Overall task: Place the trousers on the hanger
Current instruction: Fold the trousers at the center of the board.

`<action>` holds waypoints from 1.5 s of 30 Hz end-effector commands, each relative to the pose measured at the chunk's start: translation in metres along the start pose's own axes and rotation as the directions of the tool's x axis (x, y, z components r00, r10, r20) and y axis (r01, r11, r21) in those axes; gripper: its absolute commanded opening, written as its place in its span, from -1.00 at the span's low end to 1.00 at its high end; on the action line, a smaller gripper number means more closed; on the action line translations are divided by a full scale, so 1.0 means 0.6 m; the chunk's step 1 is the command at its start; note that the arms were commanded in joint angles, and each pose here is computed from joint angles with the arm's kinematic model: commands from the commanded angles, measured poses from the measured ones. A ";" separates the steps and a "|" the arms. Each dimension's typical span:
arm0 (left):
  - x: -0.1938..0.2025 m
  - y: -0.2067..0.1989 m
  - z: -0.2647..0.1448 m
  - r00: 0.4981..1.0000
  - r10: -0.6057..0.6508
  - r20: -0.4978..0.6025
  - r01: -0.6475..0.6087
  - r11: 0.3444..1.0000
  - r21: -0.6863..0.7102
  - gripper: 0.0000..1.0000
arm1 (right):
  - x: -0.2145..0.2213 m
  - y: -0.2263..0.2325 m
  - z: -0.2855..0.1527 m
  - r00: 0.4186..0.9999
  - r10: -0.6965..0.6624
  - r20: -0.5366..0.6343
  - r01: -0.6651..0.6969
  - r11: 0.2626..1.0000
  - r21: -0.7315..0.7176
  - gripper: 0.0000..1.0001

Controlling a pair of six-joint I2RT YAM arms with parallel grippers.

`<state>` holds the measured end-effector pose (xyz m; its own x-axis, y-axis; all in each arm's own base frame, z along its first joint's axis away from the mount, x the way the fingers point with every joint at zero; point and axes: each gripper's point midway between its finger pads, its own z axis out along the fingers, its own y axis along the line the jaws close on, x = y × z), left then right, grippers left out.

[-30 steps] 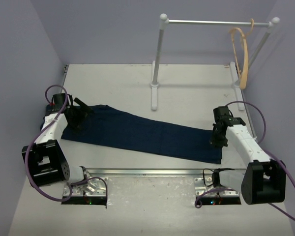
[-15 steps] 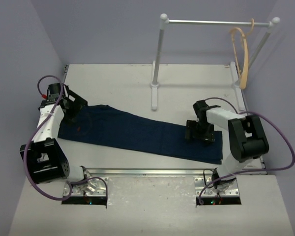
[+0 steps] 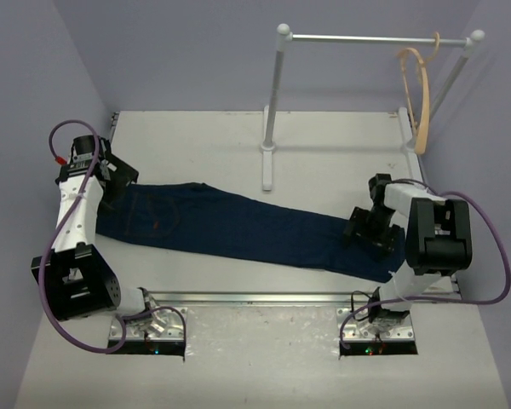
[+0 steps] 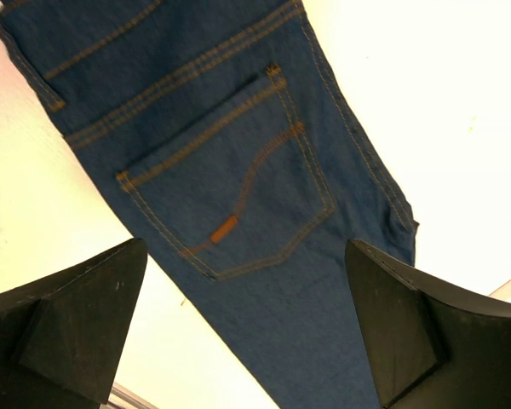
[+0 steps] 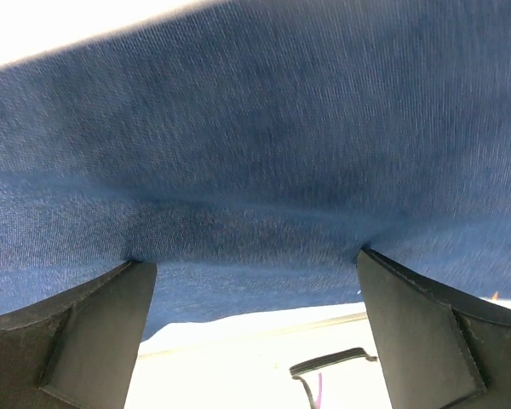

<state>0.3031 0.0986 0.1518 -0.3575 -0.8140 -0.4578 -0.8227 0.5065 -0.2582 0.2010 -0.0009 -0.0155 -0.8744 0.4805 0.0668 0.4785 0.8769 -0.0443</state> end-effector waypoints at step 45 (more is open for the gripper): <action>0.103 0.165 0.097 0.905 -0.422 0.048 0.424 0.888 -0.180 1.00 | -0.063 0.105 -0.027 0.918 0.137 0.373 0.071 0.867 -0.494 0.98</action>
<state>0.2169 0.1059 0.0332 -0.0776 -0.9618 -0.2626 -0.9868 0.1117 -0.1172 0.2740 0.0025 -0.0008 -0.7166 0.6007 -0.3543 0.5154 0.7984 0.3112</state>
